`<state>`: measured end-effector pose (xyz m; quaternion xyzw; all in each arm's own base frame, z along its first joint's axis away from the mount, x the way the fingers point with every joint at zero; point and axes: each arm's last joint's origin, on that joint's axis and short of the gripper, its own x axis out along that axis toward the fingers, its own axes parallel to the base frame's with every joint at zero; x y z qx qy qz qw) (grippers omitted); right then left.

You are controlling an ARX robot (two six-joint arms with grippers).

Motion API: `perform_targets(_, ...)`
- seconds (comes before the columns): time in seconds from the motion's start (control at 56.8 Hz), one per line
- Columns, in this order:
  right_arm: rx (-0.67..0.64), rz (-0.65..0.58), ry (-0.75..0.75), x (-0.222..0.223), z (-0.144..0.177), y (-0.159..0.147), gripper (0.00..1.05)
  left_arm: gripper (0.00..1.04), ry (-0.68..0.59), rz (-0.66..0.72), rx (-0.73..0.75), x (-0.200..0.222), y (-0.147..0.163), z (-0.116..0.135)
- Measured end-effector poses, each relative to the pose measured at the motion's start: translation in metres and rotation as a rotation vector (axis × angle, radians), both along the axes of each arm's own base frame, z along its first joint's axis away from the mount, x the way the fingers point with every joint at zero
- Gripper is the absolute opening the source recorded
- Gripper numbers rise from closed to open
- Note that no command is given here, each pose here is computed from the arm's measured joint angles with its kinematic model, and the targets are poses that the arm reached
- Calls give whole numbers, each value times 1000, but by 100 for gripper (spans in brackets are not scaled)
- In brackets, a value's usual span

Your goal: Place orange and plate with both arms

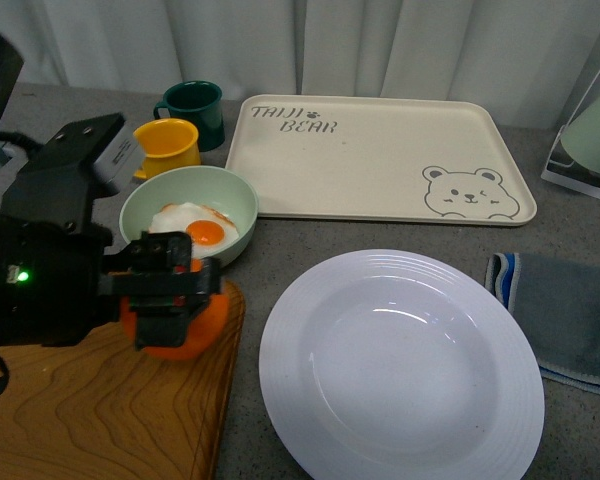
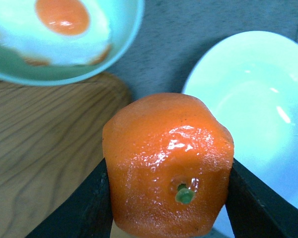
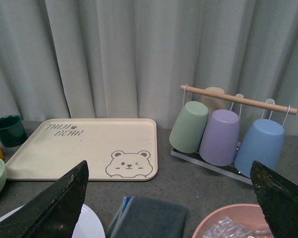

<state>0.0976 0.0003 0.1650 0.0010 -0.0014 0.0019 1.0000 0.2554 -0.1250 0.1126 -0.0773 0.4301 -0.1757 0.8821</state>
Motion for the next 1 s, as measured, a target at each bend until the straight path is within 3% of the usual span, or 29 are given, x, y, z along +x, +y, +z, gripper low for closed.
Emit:
perform_targets(0.334, 0, 0, 0, 0, 0, 0, 95, 52, -16, -123, -31, -1, -71, -3)
perform_targets(0.774, 0, 0, 0, 0, 0, 0, 95, 51, 66, -141, 29, 3, -93, -39)
perform_targets(0.809, 0, 0, 0, 0, 0, 0, 95, 53, 69, -133, 25, 4, -93, -39)
perform_targets(0.897, 0, 0, 0, 0, 0, 0, 95, 76, 90, -112, -6, 5, -91, -38)
perform_targets(1.003, 0, 0, 0, 0, 0, 0, 95, 94, 99, -93, -39, 6, -90, -34)
